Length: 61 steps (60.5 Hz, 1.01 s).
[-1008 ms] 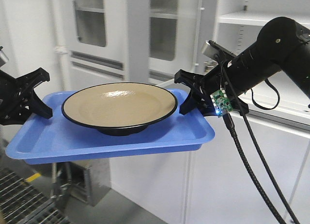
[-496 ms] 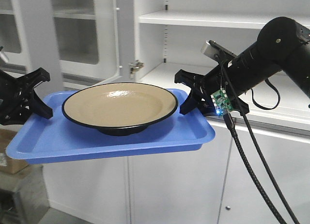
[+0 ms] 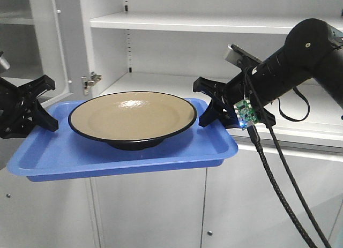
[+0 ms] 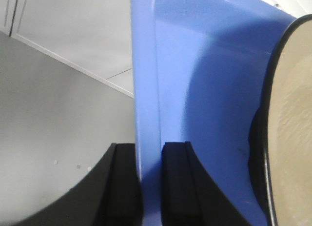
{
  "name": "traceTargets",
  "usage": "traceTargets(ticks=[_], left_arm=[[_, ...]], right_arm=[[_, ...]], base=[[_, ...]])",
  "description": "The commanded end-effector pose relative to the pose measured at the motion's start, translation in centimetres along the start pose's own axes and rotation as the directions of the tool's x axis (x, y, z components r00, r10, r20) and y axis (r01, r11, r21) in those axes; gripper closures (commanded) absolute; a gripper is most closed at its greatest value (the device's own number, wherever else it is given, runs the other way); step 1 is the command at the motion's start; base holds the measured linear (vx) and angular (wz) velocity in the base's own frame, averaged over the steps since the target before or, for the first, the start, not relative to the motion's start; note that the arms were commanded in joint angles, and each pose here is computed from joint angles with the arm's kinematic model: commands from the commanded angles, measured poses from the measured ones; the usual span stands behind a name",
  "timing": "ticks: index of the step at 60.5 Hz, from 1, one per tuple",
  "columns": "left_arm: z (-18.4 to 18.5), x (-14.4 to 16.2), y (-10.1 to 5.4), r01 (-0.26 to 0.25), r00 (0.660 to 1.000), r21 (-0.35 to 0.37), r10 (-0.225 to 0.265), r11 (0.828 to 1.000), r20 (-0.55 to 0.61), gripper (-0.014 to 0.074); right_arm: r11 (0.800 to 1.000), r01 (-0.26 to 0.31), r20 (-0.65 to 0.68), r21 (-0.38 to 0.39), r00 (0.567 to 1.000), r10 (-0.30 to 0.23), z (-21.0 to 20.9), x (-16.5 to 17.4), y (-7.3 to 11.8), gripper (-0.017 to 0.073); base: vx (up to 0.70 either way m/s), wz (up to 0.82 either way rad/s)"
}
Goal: Place disk in tray to left cabinet
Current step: 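Hold the tray above the cabinet shelf as the base approaches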
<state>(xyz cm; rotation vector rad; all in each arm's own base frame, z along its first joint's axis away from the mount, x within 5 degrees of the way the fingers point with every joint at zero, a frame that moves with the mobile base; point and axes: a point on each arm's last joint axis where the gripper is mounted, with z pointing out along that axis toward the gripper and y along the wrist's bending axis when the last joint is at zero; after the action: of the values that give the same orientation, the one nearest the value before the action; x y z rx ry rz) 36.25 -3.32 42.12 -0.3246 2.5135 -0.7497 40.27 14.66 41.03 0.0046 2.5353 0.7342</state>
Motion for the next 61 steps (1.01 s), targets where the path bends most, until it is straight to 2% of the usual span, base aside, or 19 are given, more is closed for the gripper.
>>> traceTargets(ticks=[1,31,61], left_arm=[[-3.07,0.85,-3.94,-0.009,0.998,0.218,-0.006,0.976,0.069,0.0596],[-3.07,0.85,-3.94,-0.009,0.998,0.218,-0.006,0.976,0.069,0.0596],[-3.07,0.85,-3.94,-0.009,0.998,0.218,-0.006,0.976,0.069,0.0596]], right_arm=[[0.981,0.033,0.044,-0.191,0.999,-0.025,-3.92,0.9,3.86,0.0561],[0.981,0.033,0.044,-0.191,0.999,-0.025,-3.92,0.9,3.86,0.0561],[0.981,0.033,0.044,-0.191,0.999,-0.025,-3.92,0.9,3.86,0.0561]], base=[[0.11,-0.24],[0.13,-0.2],[0.13,-0.06]])
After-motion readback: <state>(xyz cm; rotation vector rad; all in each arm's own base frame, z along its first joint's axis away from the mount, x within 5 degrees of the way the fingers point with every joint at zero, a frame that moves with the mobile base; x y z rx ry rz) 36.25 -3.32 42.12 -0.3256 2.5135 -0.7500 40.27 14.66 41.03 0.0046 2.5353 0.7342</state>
